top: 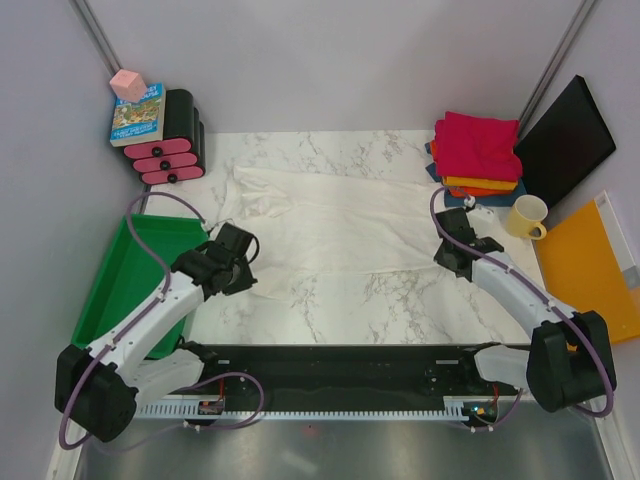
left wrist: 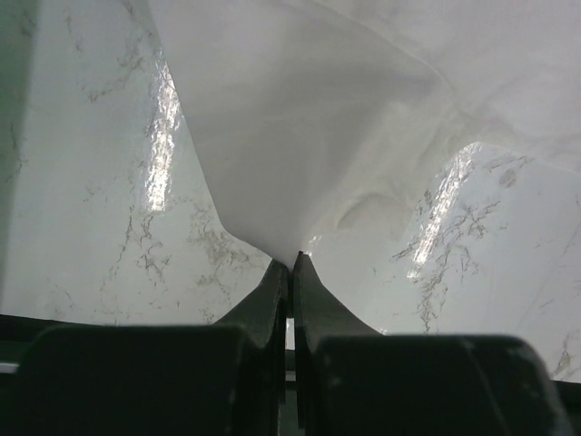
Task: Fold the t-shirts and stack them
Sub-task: Fold the other side of the tshirt into a rectangle
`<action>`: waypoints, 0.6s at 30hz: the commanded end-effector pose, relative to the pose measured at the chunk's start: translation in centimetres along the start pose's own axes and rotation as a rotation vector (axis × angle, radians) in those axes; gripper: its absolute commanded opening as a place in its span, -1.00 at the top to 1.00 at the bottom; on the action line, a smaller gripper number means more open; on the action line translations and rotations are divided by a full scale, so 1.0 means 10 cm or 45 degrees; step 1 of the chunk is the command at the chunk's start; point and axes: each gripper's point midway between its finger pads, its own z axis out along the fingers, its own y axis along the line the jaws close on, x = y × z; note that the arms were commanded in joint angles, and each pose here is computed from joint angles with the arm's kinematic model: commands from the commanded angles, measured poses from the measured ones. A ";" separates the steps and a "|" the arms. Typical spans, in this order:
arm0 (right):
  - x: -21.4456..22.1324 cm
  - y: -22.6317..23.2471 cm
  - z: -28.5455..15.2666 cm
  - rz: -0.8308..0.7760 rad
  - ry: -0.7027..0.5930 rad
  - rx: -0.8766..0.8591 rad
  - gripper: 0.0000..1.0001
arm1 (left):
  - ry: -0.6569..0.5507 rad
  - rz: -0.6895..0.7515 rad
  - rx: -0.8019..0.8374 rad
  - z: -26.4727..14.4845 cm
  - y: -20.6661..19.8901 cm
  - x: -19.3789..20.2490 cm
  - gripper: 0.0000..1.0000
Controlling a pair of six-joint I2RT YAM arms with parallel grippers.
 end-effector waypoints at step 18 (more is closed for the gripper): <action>-1.25 0.49 -0.08 0.043 -0.264 0.054 1.00 | -0.435 0.041 -0.081 -0.04 -0.43 -1.59 0.97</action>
